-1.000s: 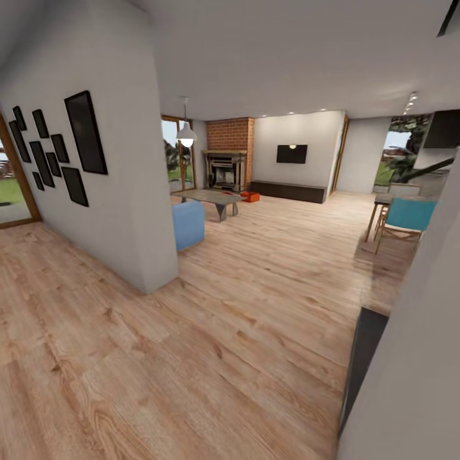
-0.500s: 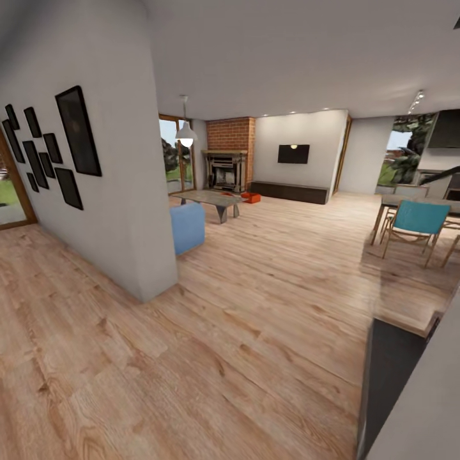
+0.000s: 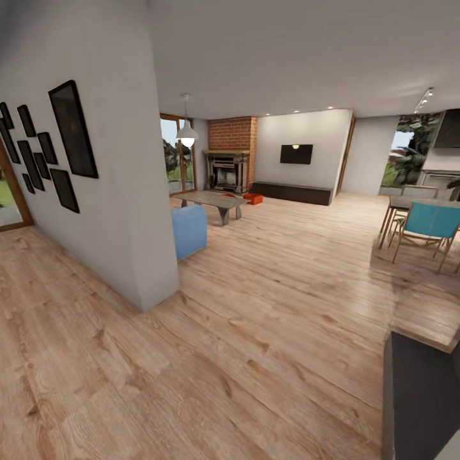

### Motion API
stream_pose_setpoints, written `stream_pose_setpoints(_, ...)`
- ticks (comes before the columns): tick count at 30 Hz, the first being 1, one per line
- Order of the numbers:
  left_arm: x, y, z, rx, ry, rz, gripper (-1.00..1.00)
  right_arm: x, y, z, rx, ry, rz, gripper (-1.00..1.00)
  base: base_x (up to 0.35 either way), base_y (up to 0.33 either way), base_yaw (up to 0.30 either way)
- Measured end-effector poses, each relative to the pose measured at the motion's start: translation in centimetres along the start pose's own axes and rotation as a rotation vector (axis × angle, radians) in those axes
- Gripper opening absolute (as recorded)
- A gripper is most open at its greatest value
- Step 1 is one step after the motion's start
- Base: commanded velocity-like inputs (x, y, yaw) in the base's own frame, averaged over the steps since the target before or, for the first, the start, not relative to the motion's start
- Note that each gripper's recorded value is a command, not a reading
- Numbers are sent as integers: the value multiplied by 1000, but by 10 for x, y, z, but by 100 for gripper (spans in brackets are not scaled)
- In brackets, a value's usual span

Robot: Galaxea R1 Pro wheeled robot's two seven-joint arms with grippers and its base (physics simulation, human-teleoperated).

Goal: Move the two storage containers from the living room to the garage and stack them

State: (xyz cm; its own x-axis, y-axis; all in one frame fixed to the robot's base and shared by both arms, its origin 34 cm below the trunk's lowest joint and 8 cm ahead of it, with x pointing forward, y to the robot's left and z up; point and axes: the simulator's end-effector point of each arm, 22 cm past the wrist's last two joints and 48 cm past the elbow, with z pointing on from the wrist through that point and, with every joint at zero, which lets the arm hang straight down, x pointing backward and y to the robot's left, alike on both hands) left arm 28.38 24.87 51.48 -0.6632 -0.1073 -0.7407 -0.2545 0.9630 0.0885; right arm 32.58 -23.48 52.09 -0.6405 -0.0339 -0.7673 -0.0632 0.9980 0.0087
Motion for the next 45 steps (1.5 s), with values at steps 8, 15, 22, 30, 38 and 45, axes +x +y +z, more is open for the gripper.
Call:
stream_pose_setpoints(8,0,0,0,0,0,0,100,0,0,0,0,0,0,100,326,104,0)
stream_pose_setpoints(15,0,0,0,-1,0,1,100,0,0,0,0,0,0,100,326,11,0)
stream_pose_setpoints(22,0,0,0,0,0,1,100,0,0,0,0,0,0,100,326,1,0)
stream_pose_setpoints(30,0,0,0,-1,0,1,100,0,0,0,0,0,0,100,326,0,-1)
stream_pose_setpoints(38,0,0,0,-1,0,0,100,0,0,0,-1,0,-1,100,326,0,-214)
stream_pose_setpoints(45,0,0,0,-1,0,0,100,0,1,0,-2,0,-2,100,326,0,-128)
